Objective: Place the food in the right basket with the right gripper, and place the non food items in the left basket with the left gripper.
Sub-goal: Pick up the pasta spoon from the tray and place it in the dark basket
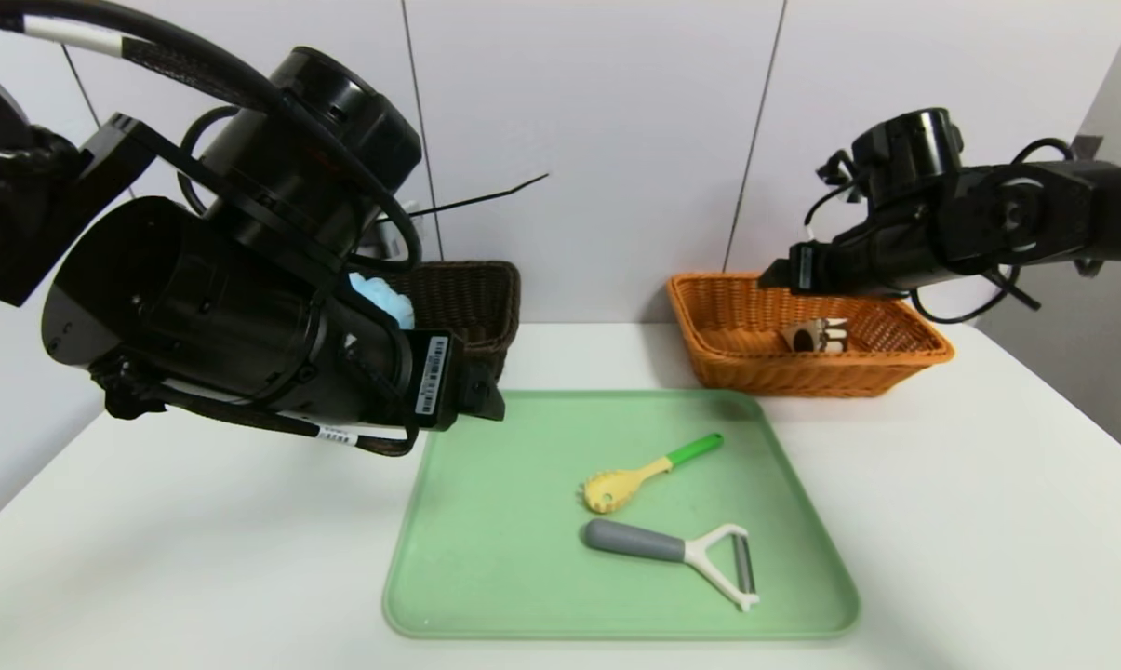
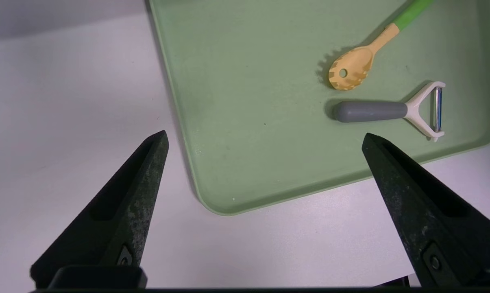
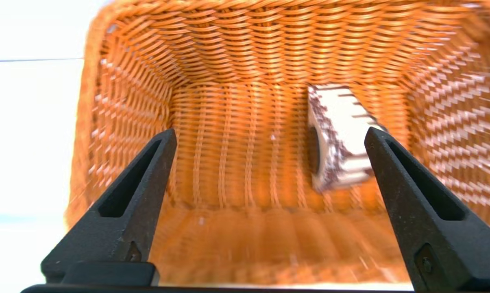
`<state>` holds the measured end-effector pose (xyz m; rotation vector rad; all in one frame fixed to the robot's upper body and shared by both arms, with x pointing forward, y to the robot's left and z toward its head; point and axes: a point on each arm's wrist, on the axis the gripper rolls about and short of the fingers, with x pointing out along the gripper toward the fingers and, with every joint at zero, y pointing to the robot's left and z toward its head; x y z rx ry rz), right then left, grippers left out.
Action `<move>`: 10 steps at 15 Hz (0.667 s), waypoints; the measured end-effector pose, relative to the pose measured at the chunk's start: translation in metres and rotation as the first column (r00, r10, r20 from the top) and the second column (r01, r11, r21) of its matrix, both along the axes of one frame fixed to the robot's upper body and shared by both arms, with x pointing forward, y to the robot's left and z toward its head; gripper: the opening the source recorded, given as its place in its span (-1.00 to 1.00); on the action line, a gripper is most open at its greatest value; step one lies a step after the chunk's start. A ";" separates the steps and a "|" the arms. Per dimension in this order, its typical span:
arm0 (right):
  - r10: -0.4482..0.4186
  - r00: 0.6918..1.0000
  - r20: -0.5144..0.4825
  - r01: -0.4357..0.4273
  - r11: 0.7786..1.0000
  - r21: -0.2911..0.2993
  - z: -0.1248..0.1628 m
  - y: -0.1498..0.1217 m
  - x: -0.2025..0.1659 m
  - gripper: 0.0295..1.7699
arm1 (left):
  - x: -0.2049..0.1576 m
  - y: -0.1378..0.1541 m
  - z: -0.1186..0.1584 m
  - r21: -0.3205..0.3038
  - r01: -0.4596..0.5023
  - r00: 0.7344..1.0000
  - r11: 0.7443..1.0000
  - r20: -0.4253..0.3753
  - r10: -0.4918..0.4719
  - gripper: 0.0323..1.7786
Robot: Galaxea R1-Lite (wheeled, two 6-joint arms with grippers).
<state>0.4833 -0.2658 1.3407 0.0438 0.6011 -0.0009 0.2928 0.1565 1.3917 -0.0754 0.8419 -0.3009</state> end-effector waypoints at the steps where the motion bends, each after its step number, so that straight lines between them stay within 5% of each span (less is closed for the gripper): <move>1: 0.000 1.000 0.004 0.000 1.000 0.003 0.011 -0.002 -0.009 0.82 | 0.000 0.000 0.001 -0.003 0.001 1.000 1.000 0.004 -0.001 0.90; 6: 0.002 1.000 0.000 -0.002 1.000 0.015 0.061 -0.010 -0.073 0.88 | -0.001 -0.010 0.008 -0.040 0.052 0.996 0.998 0.073 -0.049 0.90; 10: 0.010 1.000 -0.016 -0.010 1.000 0.016 0.088 -0.020 -0.134 0.90 | 0.006 -0.023 0.008 -0.012 0.137 0.979 0.991 0.156 -0.133 0.90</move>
